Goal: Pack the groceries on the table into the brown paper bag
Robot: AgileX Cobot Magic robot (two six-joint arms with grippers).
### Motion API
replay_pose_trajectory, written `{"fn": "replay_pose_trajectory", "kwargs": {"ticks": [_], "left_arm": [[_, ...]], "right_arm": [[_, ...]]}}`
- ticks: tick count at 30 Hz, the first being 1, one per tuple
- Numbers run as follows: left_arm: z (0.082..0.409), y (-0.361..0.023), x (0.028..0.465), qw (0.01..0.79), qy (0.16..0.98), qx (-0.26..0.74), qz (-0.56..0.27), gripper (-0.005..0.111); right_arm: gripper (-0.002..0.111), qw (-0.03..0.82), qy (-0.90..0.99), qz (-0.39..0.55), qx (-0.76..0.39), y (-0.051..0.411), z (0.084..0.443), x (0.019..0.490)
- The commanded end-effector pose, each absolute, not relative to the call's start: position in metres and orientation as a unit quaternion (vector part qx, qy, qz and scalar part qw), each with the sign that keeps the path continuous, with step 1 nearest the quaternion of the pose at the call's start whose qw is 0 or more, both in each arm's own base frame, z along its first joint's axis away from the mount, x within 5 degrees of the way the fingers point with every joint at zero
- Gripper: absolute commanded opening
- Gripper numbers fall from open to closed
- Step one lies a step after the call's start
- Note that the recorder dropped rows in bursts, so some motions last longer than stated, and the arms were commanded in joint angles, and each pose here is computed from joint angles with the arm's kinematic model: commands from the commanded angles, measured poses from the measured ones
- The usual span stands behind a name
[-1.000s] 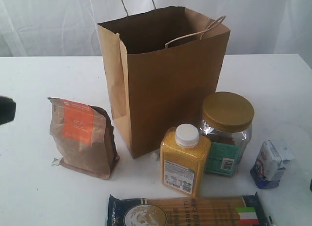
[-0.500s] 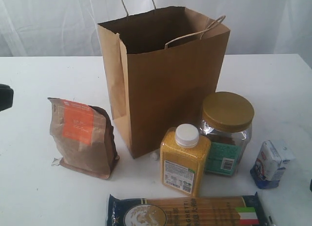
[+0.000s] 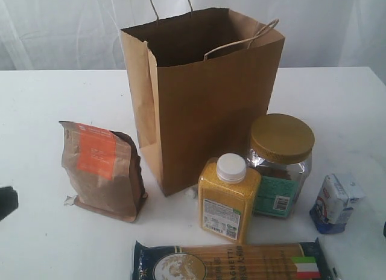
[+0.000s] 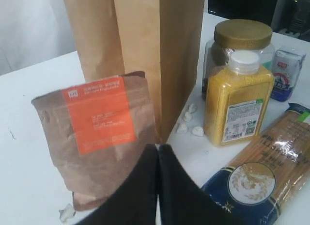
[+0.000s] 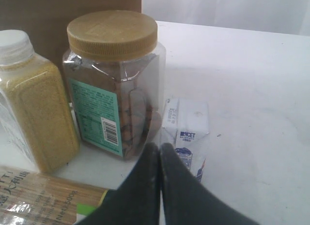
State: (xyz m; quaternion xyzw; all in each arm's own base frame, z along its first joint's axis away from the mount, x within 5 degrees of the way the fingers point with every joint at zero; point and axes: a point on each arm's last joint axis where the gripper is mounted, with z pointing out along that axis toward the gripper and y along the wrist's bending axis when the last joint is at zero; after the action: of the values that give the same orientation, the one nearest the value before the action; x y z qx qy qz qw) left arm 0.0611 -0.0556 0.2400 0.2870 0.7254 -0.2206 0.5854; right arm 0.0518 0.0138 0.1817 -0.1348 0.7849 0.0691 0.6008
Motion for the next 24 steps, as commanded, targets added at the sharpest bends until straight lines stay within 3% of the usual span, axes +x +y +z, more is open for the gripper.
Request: {"fn": "replay_pose_trajectory", "kwargs": {"ticks": [1, 11, 17, 24], "left_arm": [[0.218, -0.051, 0.056, 0.583, 0.73, 0.262, -0.241, 0.0], [0.182, -0.04, 0.051, 0.585, 0.746, 0.234, -0.217, 0.0], [0.186, -0.032, 0.048, 0.621, 0.732, 0.197, -0.2, 0.0], [0.176, -0.03, 0.046, 0.587, 0.763, 0.199, -0.185, 0.0]], "right_arm": [[0.0, 0.608, 0.779, 0.068, -0.136, 0.014, 0.182, 0.052], [0.0, 0.608, 0.779, 0.068, -0.136, 0.014, 0.182, 0.052], [0.0, 0.608, 0.779, 0.068, -0.136, 0.014, 0.182, 0.052], [0.0, 0.608, 0.779, 0.068, -0.136, 0.014, 0.182, 0.052]]}}
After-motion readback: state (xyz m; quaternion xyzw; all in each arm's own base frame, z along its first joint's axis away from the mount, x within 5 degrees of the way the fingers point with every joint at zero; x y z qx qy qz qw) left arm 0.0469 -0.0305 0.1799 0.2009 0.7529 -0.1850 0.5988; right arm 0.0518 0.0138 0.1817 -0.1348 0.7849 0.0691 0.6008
